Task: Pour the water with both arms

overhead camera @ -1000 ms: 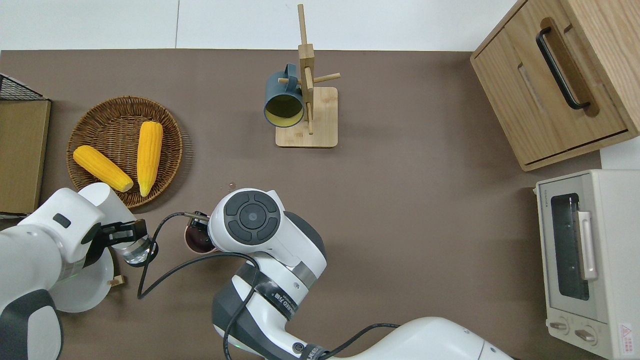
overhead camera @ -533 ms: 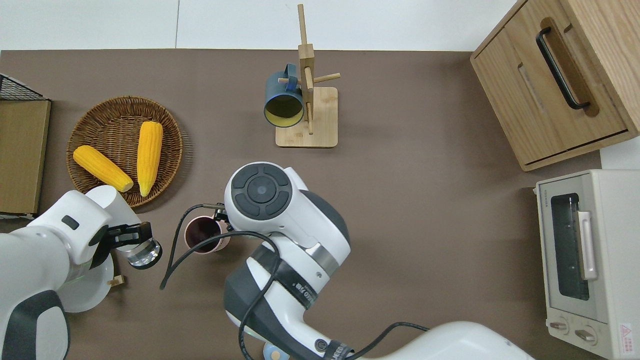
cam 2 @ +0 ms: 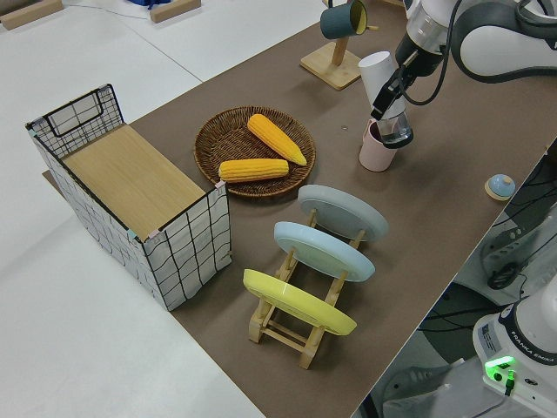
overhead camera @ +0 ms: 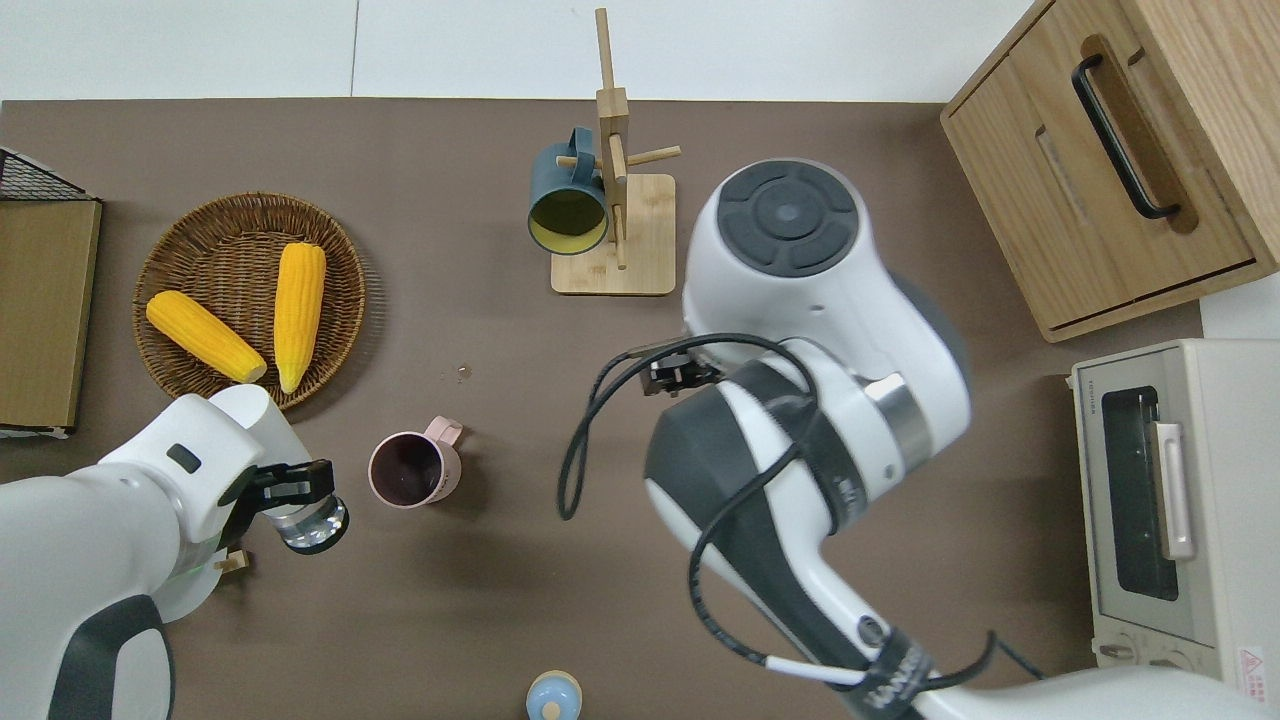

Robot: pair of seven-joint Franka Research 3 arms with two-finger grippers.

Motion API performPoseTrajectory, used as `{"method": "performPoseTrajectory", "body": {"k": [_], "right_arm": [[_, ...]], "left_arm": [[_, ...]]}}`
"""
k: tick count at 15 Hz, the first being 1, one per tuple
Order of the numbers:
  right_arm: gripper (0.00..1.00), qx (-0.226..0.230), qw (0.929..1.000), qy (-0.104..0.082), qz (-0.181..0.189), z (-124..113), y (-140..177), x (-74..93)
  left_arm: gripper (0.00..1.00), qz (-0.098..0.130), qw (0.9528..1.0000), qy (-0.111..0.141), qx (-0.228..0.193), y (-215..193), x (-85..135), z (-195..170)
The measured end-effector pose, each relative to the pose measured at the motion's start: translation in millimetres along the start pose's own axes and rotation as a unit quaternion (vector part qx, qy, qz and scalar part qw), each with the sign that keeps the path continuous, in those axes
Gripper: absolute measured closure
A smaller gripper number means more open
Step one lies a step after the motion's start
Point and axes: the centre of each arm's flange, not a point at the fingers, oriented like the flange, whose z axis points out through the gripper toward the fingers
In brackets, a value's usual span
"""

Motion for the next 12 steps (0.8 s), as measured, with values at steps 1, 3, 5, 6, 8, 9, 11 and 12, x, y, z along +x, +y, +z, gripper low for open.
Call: {"method": "performPoseTrajectory", "body": {"k": [1,3,5,6,8,9,11,12], "right_arm": [[0.00,-0.003,0.9999,0.001,-0.014,-8,24,1.5],[0.00,-0.013,0.9992,0.003,-0.037,-23,75,1.5],[0.00,-0.019,0.9987,0.003,-0.047,-33,112,-3.3],[0.00,-0.020,0.9988,0.003,-0.045,-38,134,-9.0],[0.00,-0.022,0.9994,0.004,-0.026,-45,163,-18.4],[0.00,-0.023,0.9996,0.008,-0.016,-50,176,-23.2],[0.00,-0.018,0.9996,0.018,0.008,-67,203,-36.7],[0.00,-0.011,0.9995,0.022,0.020,-75,214,-44.9]], "left_arm": [[0.37,0.003,1.0000,-0.005,0.001,4,-4,0],[0.37,0.012,0.9998,-0.015,0.001,12,-15,0],[0.37,0.022,0.9995,-0.025,0.001,21,-25,4],[0.37,0.027,0.9991,-0.031,0.001,26,-31,9],[0.37,0.032,0.9986,-0.042,0.002,29,-38,18],[0.37,0.035,0.9982,-0.048,0.003,31,-42,23],[0.37,0.043,0.9972,-0.061,0.004,36,-50,34],[0.37,0.048,0.9967,-0.066,0.005,39,-54,38]]}}
